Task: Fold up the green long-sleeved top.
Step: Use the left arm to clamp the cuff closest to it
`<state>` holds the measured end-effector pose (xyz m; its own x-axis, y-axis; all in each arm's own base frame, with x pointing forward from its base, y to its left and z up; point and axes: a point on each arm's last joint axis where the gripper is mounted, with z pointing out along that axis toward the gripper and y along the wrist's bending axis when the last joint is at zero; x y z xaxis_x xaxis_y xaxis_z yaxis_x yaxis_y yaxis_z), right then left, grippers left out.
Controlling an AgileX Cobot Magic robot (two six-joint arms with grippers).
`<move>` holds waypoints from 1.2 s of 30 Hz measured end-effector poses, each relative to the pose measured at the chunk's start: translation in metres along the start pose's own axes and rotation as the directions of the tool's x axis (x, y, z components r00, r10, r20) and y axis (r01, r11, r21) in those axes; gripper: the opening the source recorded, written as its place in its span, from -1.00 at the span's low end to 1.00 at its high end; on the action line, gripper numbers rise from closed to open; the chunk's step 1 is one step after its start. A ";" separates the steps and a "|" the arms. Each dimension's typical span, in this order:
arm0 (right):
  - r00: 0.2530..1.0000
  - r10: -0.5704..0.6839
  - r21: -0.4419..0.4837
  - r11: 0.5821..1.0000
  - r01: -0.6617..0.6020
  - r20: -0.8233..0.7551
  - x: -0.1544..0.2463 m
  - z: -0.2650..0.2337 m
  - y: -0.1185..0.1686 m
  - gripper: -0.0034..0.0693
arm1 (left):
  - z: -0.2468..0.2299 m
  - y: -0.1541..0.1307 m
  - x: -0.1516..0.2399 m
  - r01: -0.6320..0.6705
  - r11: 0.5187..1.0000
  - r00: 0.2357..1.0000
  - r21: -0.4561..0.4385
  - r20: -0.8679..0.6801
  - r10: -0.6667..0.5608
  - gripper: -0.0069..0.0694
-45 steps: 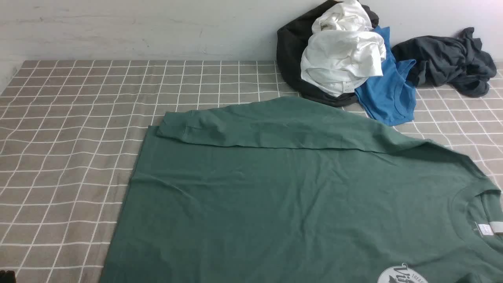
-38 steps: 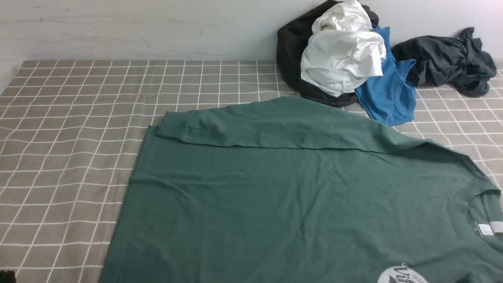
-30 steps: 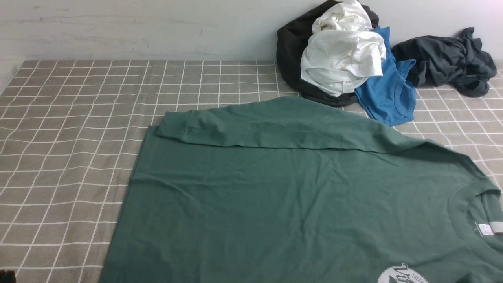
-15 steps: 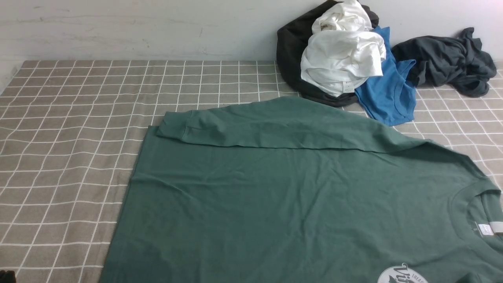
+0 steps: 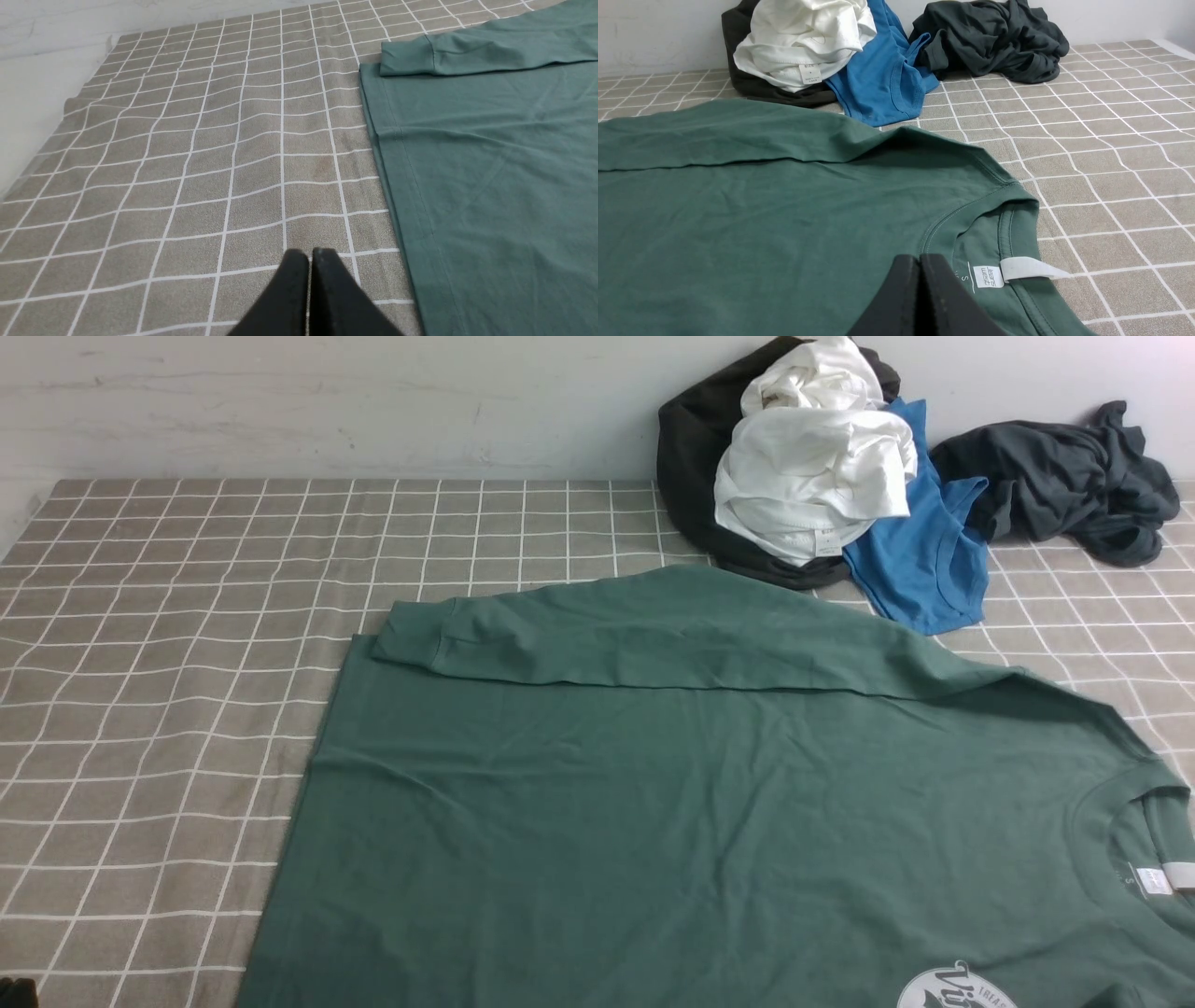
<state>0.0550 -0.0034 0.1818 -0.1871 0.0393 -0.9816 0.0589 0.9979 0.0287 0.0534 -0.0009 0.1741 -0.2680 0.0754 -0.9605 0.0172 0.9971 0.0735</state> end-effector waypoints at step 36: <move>0.912 0.409 -0.184 0.899 -0.397 0.031 -0.056 -0.003 0.016 -0.94 | -0.026 -0.028 -0.118 0.156 0.903 0.966 0.400 -0.252 -0.056 -0.84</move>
<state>0.0634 0.0102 0.2381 -0.1160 0.4420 -0.8895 -0.0531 0.8915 0.4499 0.0596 -0.0373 0.2924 -0.5026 0.0166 -0.8643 0.3588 0.9136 -0.1911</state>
